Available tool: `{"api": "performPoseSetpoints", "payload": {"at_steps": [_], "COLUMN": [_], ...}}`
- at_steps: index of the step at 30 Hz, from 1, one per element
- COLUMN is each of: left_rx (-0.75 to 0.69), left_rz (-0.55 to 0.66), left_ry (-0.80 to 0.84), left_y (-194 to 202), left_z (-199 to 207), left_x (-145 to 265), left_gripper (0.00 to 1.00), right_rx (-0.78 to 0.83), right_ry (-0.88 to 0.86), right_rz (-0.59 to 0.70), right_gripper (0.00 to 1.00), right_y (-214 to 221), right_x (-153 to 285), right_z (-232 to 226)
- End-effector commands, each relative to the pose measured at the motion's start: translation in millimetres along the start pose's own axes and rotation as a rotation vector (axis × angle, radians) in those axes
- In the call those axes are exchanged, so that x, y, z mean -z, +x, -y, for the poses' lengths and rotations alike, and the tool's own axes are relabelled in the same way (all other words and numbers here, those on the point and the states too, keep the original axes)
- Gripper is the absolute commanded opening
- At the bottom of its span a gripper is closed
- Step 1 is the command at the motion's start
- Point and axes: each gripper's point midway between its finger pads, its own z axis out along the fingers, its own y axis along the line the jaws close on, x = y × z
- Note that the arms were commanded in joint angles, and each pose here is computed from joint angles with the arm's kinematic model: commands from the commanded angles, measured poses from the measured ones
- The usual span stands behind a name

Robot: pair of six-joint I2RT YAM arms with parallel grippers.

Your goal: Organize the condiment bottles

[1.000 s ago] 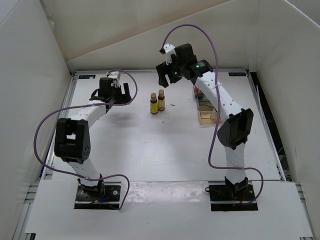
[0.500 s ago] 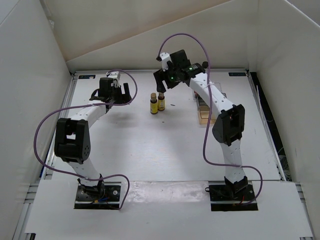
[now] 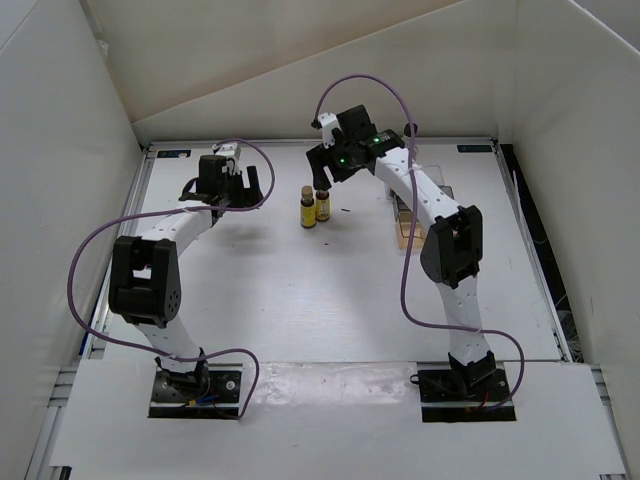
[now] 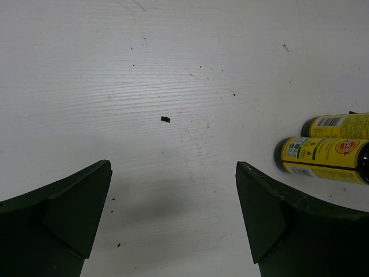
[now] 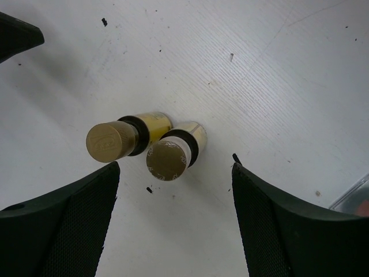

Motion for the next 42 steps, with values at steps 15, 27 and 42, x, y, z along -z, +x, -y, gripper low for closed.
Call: {"api": "performPoseSetpoints", "payload": {"at_steps": [15,27,42], "left_rx": [0.005,0.002,-0.001], "left_rz": [0.020,0.023,0.026], "left_ry": [0.017,0.018,0.020], "left_y": [-8,-10,-16], "left_z": [5,5,6], "left_x": [7,6,5], "left_gripper": [1.00,1.00,1.00], "right_rx": [0.045,0.049,0.071], "right_ry": [0.013,0.011,0.004], "right_rz": [-0.042,-0.039,-0.009], "right_gripper": [0.78,0.75,0.71], "right_y": [11,13,3], "right_x": [-14,-22,-22], "right_z": [-1,4,2]}}
